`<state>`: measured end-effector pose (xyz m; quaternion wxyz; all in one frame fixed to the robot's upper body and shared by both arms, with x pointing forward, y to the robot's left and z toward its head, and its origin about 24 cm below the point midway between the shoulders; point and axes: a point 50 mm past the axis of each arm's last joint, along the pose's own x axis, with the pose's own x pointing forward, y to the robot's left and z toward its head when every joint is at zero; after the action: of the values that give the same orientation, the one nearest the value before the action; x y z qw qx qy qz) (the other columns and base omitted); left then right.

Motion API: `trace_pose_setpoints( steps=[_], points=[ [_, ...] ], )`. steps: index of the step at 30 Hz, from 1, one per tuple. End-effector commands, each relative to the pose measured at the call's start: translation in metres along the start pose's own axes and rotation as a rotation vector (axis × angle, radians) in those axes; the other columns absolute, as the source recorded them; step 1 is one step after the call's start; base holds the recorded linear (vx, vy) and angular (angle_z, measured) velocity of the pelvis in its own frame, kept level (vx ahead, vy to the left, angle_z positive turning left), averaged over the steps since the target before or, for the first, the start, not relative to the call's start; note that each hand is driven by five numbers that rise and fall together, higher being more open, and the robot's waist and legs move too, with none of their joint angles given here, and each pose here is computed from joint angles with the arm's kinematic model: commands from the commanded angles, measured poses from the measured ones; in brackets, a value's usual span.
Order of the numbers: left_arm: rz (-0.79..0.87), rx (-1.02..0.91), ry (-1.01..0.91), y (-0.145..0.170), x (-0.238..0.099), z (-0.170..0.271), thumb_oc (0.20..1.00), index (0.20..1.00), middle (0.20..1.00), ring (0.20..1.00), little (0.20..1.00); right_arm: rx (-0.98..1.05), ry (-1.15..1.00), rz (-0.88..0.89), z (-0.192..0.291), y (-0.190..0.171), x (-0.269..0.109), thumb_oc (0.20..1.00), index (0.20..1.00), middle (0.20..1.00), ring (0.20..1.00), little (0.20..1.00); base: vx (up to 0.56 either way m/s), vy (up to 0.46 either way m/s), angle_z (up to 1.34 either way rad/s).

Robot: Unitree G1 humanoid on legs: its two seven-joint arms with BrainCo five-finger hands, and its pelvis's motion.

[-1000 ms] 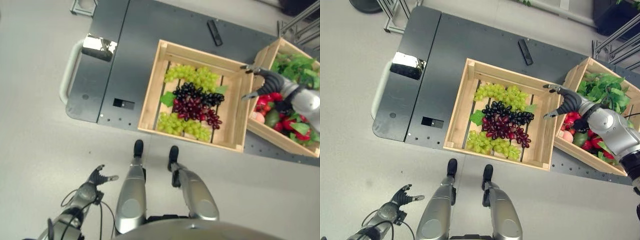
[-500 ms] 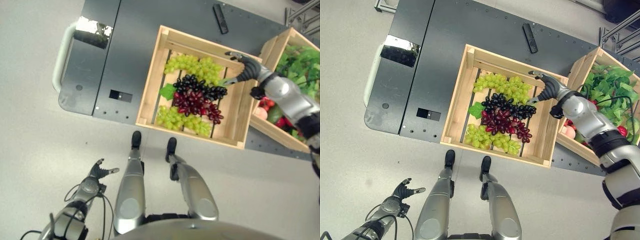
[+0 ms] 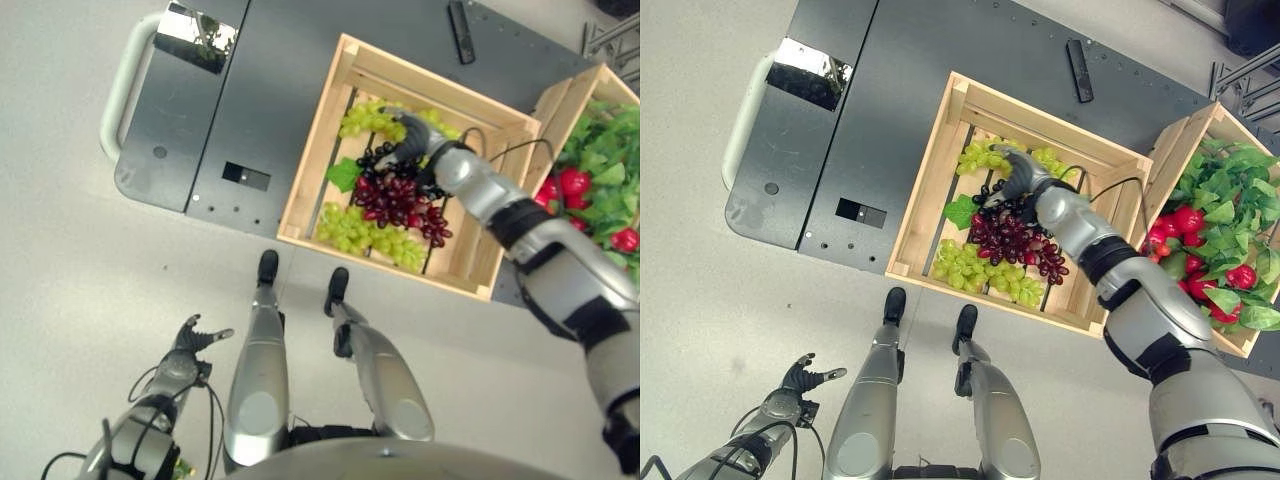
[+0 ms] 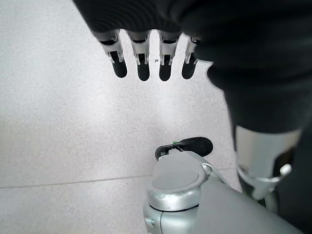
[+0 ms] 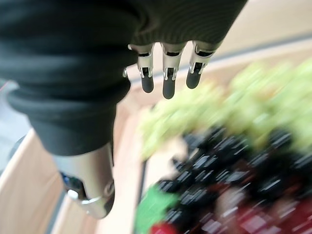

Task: Pick up the fruits from the basket on one side to the basket on the other side

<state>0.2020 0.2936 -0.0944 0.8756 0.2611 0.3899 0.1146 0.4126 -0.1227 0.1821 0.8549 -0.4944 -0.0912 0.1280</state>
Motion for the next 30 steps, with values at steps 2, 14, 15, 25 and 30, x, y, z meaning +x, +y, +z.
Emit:
trace_pose_setpoints(
  steps=[2,14,15,25,30],
  points=[
    [0.036,-0.036,0.045,0.005,-0.002,-0.011,1.000,1.000,1.000,1.000,1.000,-0.045,0.016,-0.117,0.002,-0.032,0.003,1.000,1.000,1.000,1.000,1.000,0.00,0.009,0.03],
    [0.060,-0.027,0.022,0.009,0.001,-0.003,1.000,1.000,1.000,1.000,1.000,-0.094,0.003,-0.018,0.019,-0.004,0.012,1.000,1.000,1.000,1.000,1.000,0.00,0.002,0.02],
    [0.065,-0.024,0.022,0.011,0.001,-0.003,1.000,1.000,1.000,1.000,1.000,-0.092,-0.009,-0.010,0.022,-0.002,0.013,1.000,1.000,1.000,1.000,1.000,0.00,0.000,0.00],
    [0.065,-0.017,0.020,0.009,0.003,0.002,1.000,1.000,1.000,1.000,1.000,-0.179,0.160,0.047,-0.011,0.014,0.010,1.000,1.000,1.000,1.000,1.000,0.00,0.000,0.00],
    [0.053,-0.005,0.020,0.004,0.003,0.006,1.000,1.000,1.000,1.000,1.000,-0.245,0.289,0.025,-0.032,0.009,0.005,1.000,1.000,1.000,1.000,1.000,0.00,0.000,0.00]
  ],
)
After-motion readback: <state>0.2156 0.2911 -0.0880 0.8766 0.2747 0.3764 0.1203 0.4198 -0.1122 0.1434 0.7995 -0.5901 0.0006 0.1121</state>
